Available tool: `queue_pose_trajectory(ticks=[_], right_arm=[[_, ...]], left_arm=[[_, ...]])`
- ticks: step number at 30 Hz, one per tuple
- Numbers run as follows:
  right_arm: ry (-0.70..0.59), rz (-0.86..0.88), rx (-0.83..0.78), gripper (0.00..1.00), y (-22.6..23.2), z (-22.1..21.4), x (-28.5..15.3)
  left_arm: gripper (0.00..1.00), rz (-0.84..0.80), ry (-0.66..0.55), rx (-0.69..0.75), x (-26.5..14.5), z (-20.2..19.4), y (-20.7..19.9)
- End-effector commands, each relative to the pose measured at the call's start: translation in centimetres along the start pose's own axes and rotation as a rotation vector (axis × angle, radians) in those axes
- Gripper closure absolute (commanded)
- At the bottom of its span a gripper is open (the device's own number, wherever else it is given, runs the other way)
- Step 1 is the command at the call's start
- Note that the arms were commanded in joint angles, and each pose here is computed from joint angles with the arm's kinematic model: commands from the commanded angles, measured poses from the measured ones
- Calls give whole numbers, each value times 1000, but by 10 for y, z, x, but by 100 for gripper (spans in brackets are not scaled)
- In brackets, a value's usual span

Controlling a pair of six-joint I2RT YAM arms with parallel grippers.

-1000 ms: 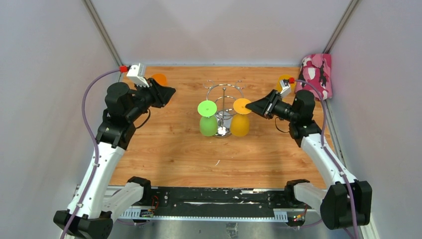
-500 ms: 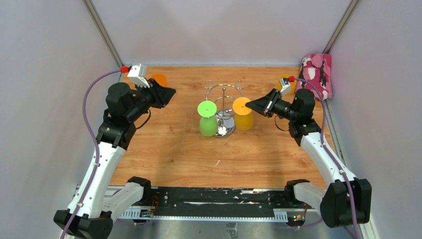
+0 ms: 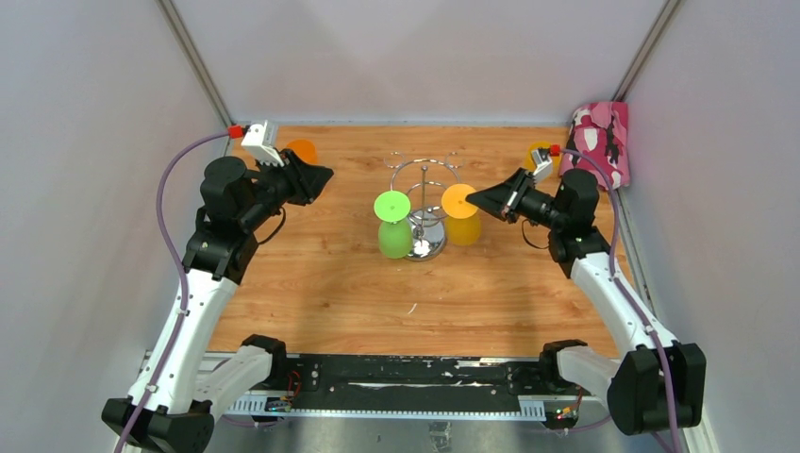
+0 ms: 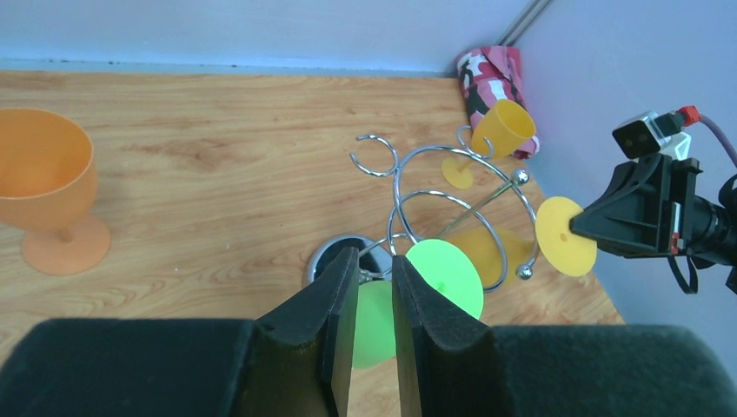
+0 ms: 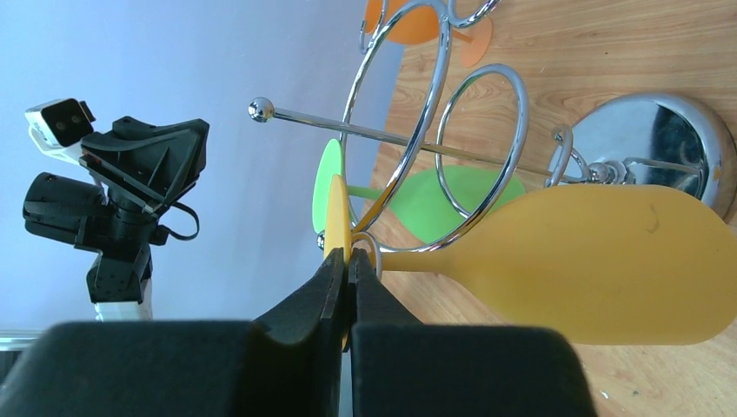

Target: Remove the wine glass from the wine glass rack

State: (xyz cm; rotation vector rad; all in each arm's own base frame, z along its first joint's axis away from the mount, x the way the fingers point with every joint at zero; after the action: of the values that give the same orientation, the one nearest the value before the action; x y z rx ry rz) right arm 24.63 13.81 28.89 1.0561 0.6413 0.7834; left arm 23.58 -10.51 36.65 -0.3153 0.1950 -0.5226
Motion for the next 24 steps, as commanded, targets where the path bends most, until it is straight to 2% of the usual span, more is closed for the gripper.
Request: queue_pose_trajectory(ticks=[1,24], right_arm=[[10,41,-15,100,15,-6,-5],[15,-7,-8,100,18,-20,-21]], left_arm=[[74,-15,-14,17,-1,2,-2],[75,-38,-18,9,-3,5,-7]])
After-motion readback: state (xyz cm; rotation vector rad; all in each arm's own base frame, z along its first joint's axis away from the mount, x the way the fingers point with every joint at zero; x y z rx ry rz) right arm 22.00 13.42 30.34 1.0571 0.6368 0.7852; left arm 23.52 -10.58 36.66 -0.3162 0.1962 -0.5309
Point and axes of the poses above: each gripper's point midway between its finger pads, its own x axis out along the fingers, its own y axis along the line the jaws close on, z = x × y, the point moved 7 cm from there along -x, back along the fingers, and after that the axes turned 5 degrees about x, right-handed, at the moved point
